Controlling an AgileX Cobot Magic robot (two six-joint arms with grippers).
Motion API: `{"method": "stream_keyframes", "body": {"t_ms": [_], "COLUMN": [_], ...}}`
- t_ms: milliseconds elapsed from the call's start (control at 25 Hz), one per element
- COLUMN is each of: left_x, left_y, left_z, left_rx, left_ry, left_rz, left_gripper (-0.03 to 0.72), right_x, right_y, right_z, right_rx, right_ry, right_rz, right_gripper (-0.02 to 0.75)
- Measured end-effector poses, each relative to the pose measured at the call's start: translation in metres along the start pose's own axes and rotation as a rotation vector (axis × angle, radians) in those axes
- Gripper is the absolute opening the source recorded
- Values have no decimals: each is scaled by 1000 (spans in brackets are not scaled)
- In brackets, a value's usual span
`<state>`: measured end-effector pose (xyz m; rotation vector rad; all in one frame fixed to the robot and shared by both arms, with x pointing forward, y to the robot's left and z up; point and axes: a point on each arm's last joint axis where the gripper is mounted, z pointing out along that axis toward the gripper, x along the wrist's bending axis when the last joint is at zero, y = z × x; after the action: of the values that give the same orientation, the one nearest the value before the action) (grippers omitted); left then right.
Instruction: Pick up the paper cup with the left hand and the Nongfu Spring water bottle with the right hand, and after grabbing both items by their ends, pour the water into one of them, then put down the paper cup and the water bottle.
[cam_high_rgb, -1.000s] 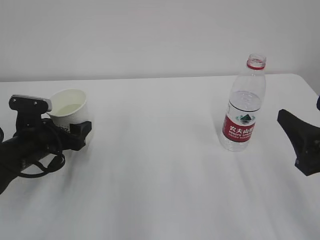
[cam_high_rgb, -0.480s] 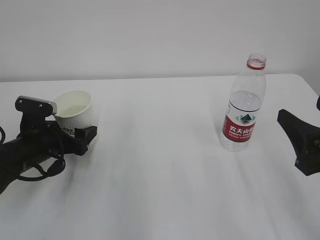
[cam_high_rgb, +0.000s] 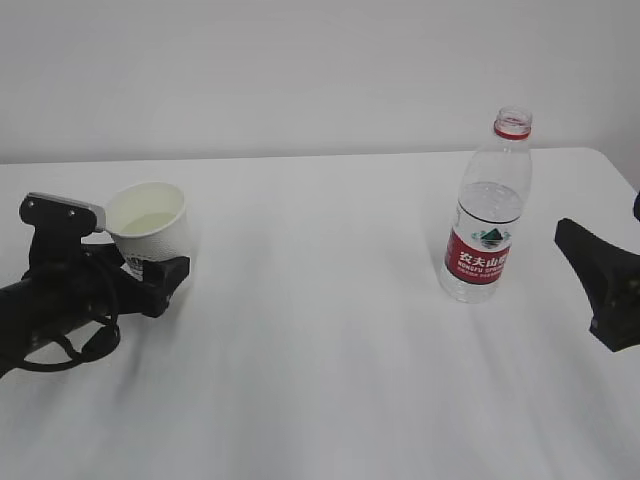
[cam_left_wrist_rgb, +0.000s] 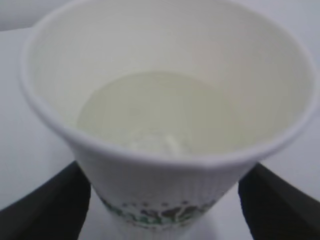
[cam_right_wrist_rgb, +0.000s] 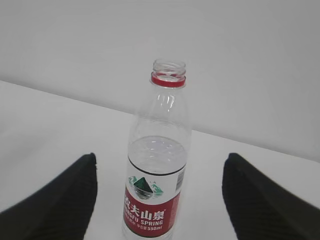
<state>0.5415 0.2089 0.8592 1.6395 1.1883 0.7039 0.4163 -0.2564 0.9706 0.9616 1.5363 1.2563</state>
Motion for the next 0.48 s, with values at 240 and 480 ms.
{"method": "stream_keyframes", "body": {"t_ms": [240, 480], "left_x": [-3, -5], "left_y": [-7, -20], "left_z": [-15, -37], "left_rx": [-32, 9], "left_ry": [-11, -5], "left_rz": [-10, -65], "left_gripper": [692, 692], "right_x": [0, 0], "right_y": [0, 0], "right_z": [0, 0], "right_rx": [0, 0], "right_ry": [0, 0], "right_rz": [0, 0], "right_gripper": [593, 593]}}
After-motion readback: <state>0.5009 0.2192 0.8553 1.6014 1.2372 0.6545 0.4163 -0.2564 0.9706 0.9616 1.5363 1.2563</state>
